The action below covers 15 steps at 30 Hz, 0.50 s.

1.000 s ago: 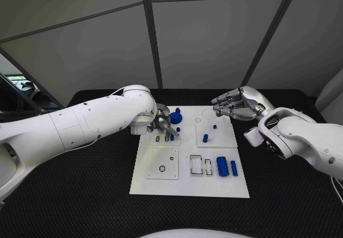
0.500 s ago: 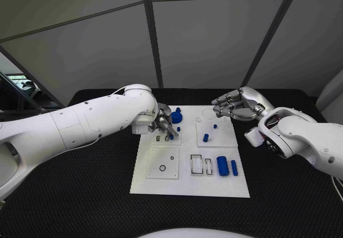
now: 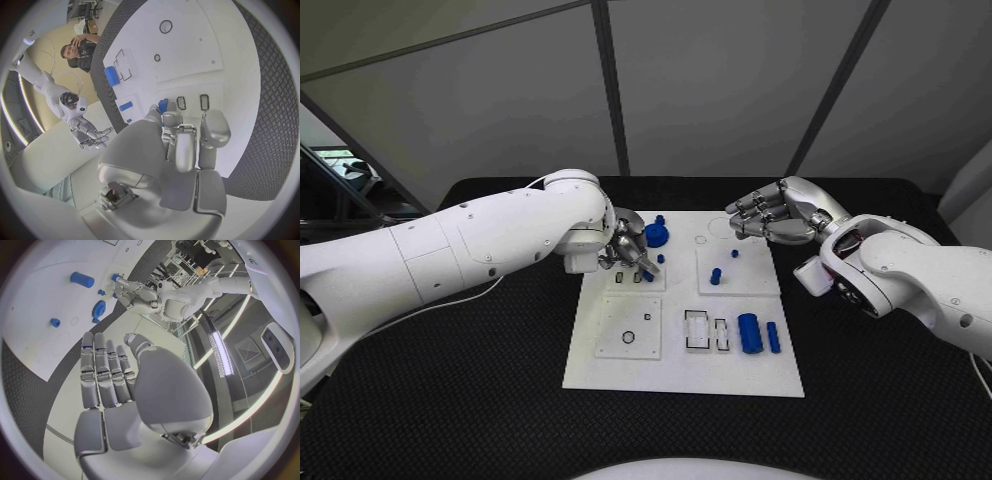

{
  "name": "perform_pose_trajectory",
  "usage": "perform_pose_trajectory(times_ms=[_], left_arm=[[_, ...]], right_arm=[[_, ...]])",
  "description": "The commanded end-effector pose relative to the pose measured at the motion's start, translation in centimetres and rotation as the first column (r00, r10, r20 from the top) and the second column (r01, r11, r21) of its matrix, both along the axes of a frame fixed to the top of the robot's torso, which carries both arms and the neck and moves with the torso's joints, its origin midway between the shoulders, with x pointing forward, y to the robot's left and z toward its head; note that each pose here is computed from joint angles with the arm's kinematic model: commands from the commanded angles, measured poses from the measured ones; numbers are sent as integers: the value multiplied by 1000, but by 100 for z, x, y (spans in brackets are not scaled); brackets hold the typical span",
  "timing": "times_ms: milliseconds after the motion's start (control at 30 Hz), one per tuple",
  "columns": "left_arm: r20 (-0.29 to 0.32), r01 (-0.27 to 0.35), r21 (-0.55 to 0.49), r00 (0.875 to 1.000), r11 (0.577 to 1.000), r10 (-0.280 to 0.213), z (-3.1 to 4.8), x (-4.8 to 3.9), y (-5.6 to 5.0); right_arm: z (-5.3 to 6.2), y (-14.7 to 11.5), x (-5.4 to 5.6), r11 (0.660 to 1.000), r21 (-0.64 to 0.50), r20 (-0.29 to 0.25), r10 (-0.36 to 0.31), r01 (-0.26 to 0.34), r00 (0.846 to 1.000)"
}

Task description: Assemble the parts on the task board

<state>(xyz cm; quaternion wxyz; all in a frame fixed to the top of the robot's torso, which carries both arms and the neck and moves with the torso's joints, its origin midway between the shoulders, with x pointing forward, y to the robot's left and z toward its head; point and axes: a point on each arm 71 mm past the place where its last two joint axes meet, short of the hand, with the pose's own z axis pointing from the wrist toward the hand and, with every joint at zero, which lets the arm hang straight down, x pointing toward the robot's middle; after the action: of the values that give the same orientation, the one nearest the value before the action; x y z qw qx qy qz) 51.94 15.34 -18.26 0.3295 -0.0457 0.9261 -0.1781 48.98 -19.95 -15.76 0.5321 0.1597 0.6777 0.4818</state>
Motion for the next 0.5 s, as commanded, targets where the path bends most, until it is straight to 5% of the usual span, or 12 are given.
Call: perform_pose_trajectory(times_ms=[33, 500], left_arm=[[-11, -46, -50, 999, 998, 46, 23, -17, 9], [89, -171, -139, 979, 975, 184, 146, -116, 229]], right_arm=[[-4, 19, 1, 1000, -16, -12, 22, -22, 1000], [-21, 4, 20, 999, -24, -24, 20, -20, 1000]])
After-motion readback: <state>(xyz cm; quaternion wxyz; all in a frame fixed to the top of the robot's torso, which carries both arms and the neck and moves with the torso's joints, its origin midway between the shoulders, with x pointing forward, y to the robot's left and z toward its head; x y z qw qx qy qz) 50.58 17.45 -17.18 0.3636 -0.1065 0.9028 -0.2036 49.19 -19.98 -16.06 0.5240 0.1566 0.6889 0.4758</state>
